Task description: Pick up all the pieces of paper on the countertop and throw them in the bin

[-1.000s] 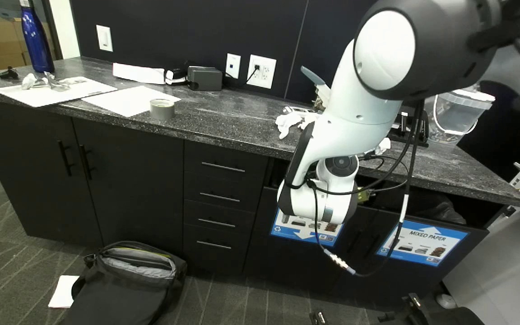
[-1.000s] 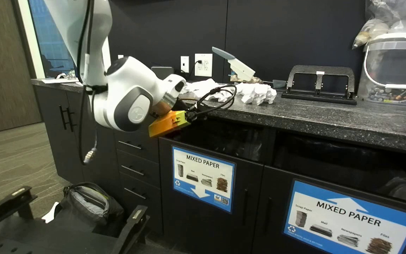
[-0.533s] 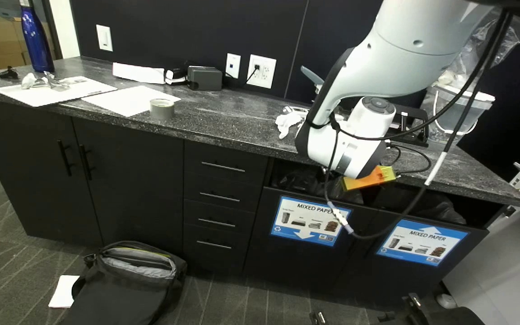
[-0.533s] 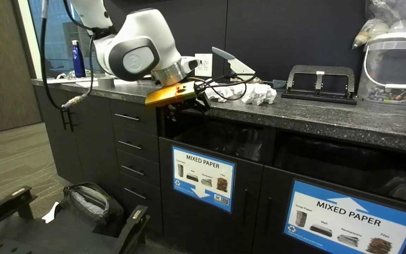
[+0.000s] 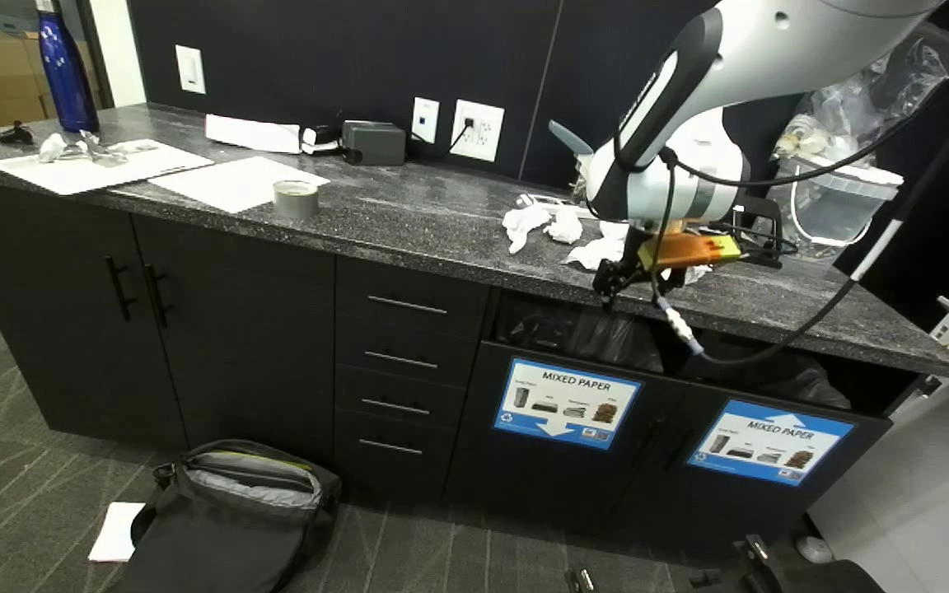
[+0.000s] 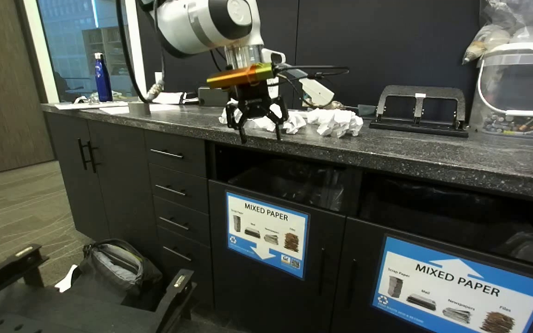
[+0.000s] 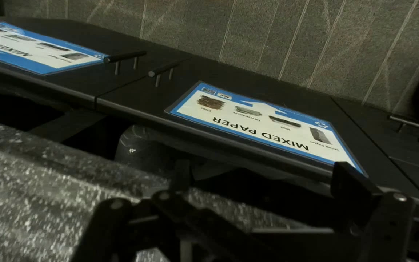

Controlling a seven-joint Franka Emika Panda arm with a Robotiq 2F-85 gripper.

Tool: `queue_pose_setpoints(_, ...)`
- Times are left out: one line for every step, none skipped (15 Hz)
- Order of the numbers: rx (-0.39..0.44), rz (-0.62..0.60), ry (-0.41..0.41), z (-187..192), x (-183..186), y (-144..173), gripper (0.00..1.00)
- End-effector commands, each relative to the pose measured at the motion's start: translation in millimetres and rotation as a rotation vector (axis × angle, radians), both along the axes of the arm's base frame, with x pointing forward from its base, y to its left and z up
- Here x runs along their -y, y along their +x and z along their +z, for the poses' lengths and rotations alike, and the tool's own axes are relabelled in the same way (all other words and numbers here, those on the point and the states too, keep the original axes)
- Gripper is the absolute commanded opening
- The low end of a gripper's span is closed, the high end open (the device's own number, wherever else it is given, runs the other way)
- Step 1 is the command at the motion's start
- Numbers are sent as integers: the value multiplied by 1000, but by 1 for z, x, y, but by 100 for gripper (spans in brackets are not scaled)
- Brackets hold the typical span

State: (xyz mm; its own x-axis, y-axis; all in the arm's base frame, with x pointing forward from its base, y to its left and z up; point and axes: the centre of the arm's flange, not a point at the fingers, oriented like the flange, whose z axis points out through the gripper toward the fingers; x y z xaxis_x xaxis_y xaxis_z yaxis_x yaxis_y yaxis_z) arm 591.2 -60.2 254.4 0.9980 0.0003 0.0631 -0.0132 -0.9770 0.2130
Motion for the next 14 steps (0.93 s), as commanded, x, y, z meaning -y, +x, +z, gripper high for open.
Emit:
queue_pose_setpoints(-32,-63,26,67,-18,65,100)
queue_pose_setpoints(-31,-82,21,85,-21,78,100)
queue_pose_setpoints(-28,-103,16,102,-25,94,100)
queue_pose_setpoints(-18,-131,28,123,-23,106,100)
queue_pose_setpoints(-1,-169,39,139,-22,122,100)
queue_pose_setpoints(22,-206,55,152,-17,136,100)
queue_pose_setpoints(52,-252,56,161,-6,146,100)
queue_pose_setpoints(70,-292,60,168,6,153,100)
queue_pose_setpoints(78,-334,70,165,19,158,100)
queue_pose_setpoints(100,-372,56,165,39,163,100)
queue_pose_setpoints(107,-411,54,164,56,167,100)
queue_pose_setpoints(120,-455,51,157,74,170,100)
queue_pose_setpoints(125,-494,50,152,92,173,100)
queue_pose_setpoints(116,-528,56,148,112,175,100)
